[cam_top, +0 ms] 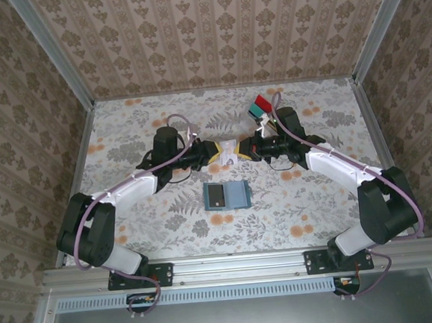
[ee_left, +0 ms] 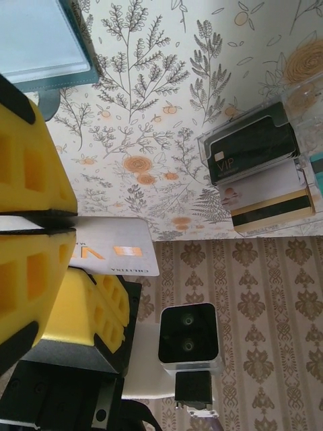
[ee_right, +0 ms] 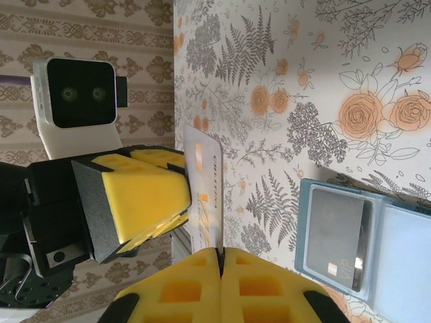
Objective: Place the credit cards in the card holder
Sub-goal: Insert the credit card into the card slot.
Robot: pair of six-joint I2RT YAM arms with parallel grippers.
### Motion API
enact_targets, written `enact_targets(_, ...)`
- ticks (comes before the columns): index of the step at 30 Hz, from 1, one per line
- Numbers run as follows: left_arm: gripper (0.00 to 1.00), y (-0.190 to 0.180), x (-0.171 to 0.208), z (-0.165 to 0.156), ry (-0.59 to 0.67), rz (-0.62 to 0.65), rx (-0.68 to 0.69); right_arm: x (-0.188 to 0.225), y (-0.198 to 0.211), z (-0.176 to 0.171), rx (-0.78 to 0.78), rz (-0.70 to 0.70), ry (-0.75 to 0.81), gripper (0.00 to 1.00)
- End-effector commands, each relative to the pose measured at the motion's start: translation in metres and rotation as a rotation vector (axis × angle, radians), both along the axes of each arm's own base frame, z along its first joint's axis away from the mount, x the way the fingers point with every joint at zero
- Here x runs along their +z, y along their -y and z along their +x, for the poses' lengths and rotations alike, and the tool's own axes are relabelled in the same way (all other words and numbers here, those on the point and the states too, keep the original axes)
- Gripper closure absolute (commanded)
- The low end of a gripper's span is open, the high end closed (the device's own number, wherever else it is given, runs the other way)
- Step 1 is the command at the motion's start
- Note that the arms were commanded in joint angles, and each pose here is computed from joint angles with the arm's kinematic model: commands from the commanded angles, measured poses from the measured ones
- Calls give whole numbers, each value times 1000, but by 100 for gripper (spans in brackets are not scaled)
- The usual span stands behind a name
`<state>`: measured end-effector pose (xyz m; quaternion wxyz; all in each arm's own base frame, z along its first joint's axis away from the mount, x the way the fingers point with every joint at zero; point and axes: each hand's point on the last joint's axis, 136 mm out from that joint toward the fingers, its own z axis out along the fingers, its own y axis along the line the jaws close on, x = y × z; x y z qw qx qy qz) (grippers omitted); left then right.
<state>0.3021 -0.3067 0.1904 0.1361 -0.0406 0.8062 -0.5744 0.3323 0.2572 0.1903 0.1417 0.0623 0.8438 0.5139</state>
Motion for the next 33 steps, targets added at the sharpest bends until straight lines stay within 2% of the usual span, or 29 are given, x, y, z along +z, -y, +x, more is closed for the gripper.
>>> enact_targets(1, 93, 6, 22, -5, 64, -49, -45, -9, -4, -4, 24, -18, -21, 92)
enact_targets(5, 100, 3, 20, -5, 57, -44, -31, -15, -2, -3, 15, -44, -34, 90)
enact_targets(9, 100, -7, 9, -4, -6, -14, 29, -20, 0, -4, 6, -80, -43, 81)
enact_targets(11, 100, -17, -6, -3, -85, 38, 84, -26, 3, -5, -7, -131, -52, 73)
enact_targets(15, 100, -39, -37, -6, -261, 114, 198, -44, 8, -11, -18, -276, -64, 73)
enact_targets(19, 100, -50, -61, -12, -419, 93, 255, -56, 8, -17, -33, -357, -68, 73)
enact_targets(22, 100, -50, -69, -15, -483, 52, 271, -63, 2, -22, -34, -373, -71, 73)
enact_targets(30, 100, -53, -84, -20, -515, 88, 269, -83, -25, -39, 27, -432, -78, 75)
enact_targets(33, 100, -53, -86, -21, -467, 124, 242, -97, -24, -47, 26, -506, -92, 76)
